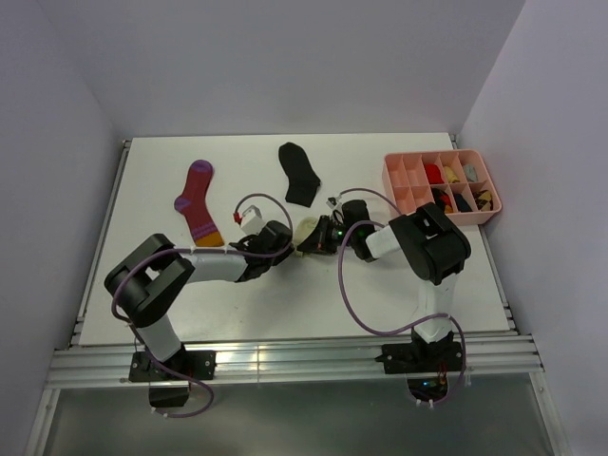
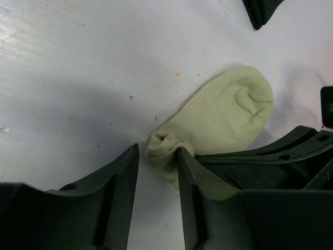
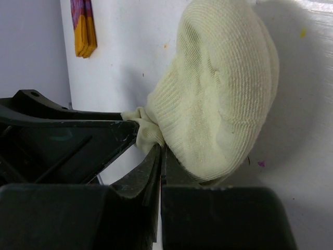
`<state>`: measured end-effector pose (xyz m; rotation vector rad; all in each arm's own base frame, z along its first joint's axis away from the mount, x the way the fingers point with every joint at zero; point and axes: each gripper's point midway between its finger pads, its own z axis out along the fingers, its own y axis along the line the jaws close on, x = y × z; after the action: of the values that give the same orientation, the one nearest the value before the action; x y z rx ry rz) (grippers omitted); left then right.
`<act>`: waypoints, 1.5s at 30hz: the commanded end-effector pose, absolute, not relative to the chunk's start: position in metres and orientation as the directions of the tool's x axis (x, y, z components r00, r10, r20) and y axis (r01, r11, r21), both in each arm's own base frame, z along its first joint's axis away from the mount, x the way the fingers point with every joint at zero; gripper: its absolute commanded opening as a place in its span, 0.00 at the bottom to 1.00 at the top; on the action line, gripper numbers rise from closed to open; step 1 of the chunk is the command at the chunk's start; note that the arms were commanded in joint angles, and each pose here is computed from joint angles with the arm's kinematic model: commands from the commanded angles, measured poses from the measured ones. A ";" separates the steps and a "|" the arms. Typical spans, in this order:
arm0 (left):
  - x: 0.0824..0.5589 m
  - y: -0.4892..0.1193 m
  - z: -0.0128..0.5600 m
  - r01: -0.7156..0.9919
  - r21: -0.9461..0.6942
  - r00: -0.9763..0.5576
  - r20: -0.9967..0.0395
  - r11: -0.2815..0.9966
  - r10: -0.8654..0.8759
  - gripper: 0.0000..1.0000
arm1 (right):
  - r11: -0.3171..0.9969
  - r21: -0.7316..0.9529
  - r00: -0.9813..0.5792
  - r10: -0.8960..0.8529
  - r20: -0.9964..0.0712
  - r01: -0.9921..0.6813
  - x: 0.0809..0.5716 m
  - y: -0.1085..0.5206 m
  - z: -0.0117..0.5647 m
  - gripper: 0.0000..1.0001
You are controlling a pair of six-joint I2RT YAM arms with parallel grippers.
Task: Roll the socks
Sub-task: Roll the sock at the center of the board.
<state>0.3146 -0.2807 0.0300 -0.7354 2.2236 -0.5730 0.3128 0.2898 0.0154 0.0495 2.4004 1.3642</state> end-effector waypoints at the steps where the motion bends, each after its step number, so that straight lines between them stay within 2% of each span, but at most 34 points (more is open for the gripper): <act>1: 0.320 -0.292 0.030 -0.322 -0.607 -0.588 -0.473 0.726 -0.656 0.36 | 0.678 0.735 -0.950 0.230 -0.211 0.001 0.297 0.259 -0.042 0.00; 3: 0.320 -0.293 0.026 -0.325 -0.599 -0.594 -0.472 0.732 -0.651 0.29 | 0.680 0.734 -0.950 0.228 -0.215 -0.003 0.297 0.259 -0.042 0.00; 4: 0.321 -0.294 0.025 -0.324 -0.596 -0.597 -0.473 0.735 -0.647 0.19 | 0.682 0.731 -0.949 0.222 -0.223 -0.012 0.298 0.259 -0.042 0.00; 6: 0.321 -0.294 0.022 -0.322 -0.582 -0.607 -0.478 0.747 -0.635 0.06 | 0.685 0.728 -0.944 0.219 -0.245 -0.031 0.300 0.259 -0.038 0.00; 8: 0.320 -0.294 0.020 -0.322 -0.570 -0.614 -0.481 0.756 -0.625 0.00 | 0.683 0.727 -0.936 0.205 -0.287 -0.073 0.303 0.259 -0.030 0.00; 11: 0.322 -0.294 0.022 -0.314 -0.553 -0.619 -0.498 0.772 -0.608 0.00 | 0.682 0.716 -0.908 0.192 -0.372 -0.150 0.307 0.259 -0.012 0.08; 12: 0.322 -0.293 0.023 -0.314 -0.536 -0.625 -0.505 0.784 -0.596 0.00 | 0.689 0.706 -0.899 0.190 -0.395 -0.164 0.307 0.257 -0.009 0.15; 15: 0.322 -0.292 0.025 -0.309 -0.508 -0.634 -0.520 0.804 -0.572 0.00 | 0.703 0.662 -0.852 0.157 -0.500 -0.259 0.310 0.255 0.011 0.25; 22: 0.323 -0.291 0.035 -0.280 -0.461 -0.660 -0.544 0.842 -0.518 0.00 | 0.748 0.470 -0.676 0.039 -0.736 -0.468 0.315 0.255 0.047 0.29; 27: 0.324 -0.294 0.044 -0.257 -0.461 -0.667 -0.551 0.849 -0.501 0.00 | 0.736 0.311 -0.534 -0.081 -0.841 -0.601 0.312 0.272 0.062 0.33; 32: 0.323 -0.296 0.045 -0.250 -0.457 -0.680 -0.546 0.854 -0.490 0.00 | 0.677 0.268 -0.475 -0.137 -0.869 -0.685 0.303 0.295 0.064 0.42; 39: 0.321 -0.297 0.047 -0.245 -0.463 -0.685 -0.539 0.852 -0.490 0.00 | 0.614 0.242 -0.421 -0.163 -0.893 -0.751 0.295 0.311 0.065 0.43; 45: 0.321 -0.299 0.049 -0.244 -0.472 -0.686 -0.534 0.847 -0.495 0.00 | 0.600 0.249 -0.448 -0.206 -0.870 -0.760 0.295 0.317 0.046 0.44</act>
<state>0.3150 -0.2879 0.0255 -0.5499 2.3726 -0.4159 0.2908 0.3011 0.0386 -0.7020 2.0308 0.7915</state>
